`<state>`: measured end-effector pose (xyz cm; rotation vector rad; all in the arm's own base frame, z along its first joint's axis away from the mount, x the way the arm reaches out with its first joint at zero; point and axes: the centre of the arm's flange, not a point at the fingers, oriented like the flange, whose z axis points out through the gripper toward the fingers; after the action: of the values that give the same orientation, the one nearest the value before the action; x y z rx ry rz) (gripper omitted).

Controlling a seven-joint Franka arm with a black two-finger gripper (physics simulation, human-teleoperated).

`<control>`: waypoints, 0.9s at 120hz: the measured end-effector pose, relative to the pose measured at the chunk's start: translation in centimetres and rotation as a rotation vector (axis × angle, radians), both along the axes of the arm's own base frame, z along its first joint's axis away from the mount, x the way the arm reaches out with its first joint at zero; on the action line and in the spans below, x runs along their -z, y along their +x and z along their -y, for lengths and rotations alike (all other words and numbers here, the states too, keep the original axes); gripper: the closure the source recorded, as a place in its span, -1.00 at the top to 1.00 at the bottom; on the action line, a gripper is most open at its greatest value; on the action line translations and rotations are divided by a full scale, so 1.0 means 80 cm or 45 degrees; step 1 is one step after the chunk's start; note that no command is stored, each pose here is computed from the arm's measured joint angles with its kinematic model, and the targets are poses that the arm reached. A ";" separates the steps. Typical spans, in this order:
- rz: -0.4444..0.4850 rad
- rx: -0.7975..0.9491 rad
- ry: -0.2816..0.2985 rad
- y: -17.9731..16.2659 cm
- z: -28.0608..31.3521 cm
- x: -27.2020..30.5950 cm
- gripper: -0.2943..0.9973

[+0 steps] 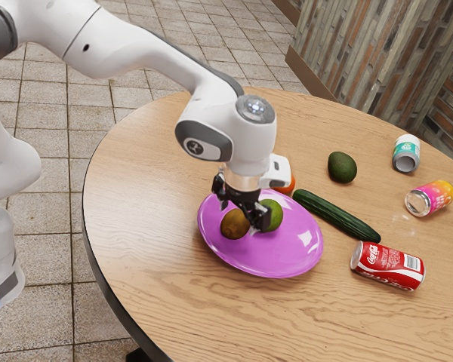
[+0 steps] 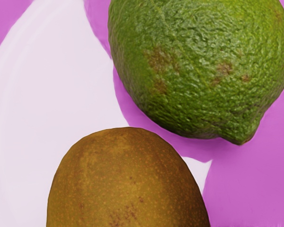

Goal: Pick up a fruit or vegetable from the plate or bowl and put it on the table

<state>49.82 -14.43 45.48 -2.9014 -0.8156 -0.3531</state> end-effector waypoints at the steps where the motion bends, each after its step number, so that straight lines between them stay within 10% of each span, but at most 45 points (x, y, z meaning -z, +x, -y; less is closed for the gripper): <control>1: -0.001 0.000 0.002 0.000 -0.001 0.001 0.54; 108: 0.002 0.133 -0.032 -0.019 0.013 -0.037 -0.09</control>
<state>48.30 -15.43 48.45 -2.9752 -0.6746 -0.3574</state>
